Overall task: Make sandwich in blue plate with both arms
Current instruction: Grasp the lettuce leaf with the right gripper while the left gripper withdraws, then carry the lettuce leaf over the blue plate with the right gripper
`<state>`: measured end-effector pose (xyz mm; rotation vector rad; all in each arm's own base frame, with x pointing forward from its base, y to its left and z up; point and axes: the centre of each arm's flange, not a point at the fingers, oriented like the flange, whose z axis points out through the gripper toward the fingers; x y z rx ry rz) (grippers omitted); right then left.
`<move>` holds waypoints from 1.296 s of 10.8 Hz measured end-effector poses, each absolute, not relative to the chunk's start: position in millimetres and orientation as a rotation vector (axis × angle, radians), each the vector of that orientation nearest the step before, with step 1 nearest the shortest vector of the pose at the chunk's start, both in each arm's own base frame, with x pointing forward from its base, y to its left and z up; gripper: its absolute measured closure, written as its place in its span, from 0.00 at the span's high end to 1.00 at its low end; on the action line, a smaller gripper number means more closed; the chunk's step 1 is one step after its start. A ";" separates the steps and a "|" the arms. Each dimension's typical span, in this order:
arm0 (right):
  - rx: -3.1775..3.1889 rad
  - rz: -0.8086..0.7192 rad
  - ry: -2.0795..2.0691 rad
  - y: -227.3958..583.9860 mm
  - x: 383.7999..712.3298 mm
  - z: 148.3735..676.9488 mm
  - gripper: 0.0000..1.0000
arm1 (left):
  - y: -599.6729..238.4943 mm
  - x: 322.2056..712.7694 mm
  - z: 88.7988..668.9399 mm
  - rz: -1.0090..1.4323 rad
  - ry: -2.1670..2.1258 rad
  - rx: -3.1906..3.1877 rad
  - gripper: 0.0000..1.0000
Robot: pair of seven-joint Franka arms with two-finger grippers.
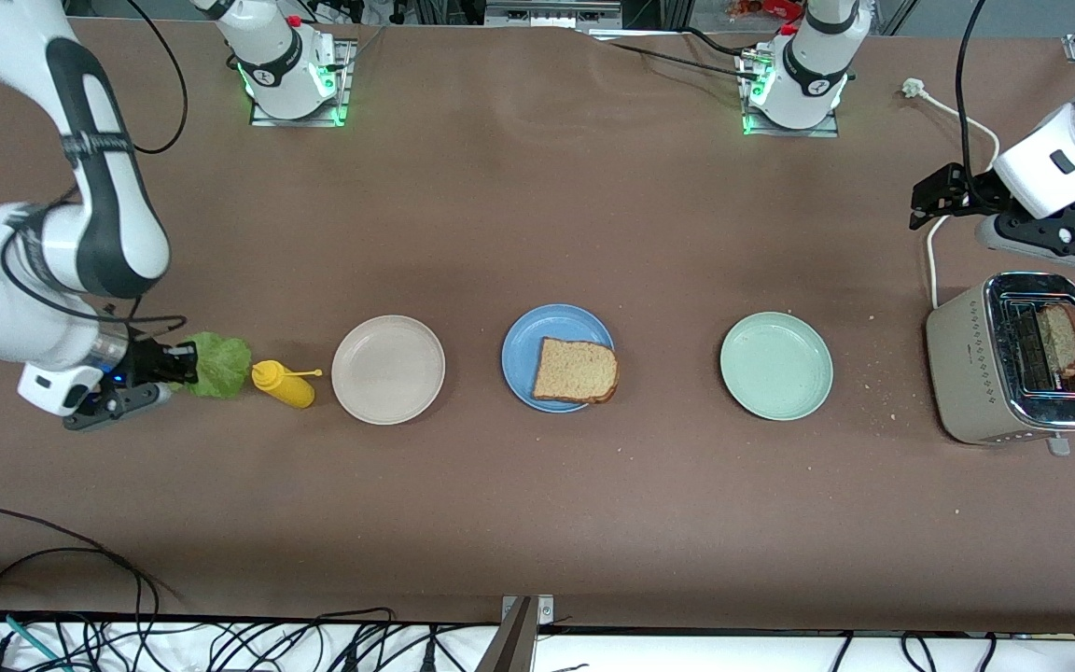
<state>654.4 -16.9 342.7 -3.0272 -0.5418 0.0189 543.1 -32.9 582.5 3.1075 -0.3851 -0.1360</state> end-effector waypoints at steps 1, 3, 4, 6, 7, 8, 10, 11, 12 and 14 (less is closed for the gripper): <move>-3.018 0.027 -0.543 -15.7 646.6 372.3 0.05 | -34.7 542.8 584.6 -0.134 -0.387 3.109 1.00; -2.976 0.041 -0.528 -11.1 629.2 425.5 0.05 | -32.9 543.0 585.3 -0.132 -0.382 3.109 1.00; -2.954 0.043 -0.522 -8.4 623.7 446.7 0.05 | -31.8 543.1 585.4 -0.132 -0.379 3.109 1.00; -2.914 0.020 -0.537 7.1 623.1 473.7 0.05 | -31.0 543.2 585.8 -0.130 -0.377 3.110 1.00; -2.911 0.015 -0.545 30.1 625.2 478.0 0.05 | -30.8 543.2 585.9 -0.130 -0.376 3.110 1.00; -2.925 0.025 -0.524 61.3 627.5 477.6 0.05 | -30.6 543.3 586.0 -0.130 -0.375 3.110 1.00; -2.964 0.048 -0.438 133.2 630.1 472.9 0.05 | -30.3 543.3 586.1 -0.130 -0.375 3.110 1.00; -2.981 0.058 -0.378 175.6 629.7 469.3 0.05 | -30.2 543.3 586.1 -0.130 -0.374 3.110 1.00; -2.995 0.059 -0.321 213.0 630.7 465.1 0.05 | -29.9 543.3 586.1 -0.131 -0.374 3.110 1.00; -2.993 0.060 -0.191 283.0 634.8 450.4 0.05 | -29.8 543.3 586.0 -0.132 -0.373 3.110 1.00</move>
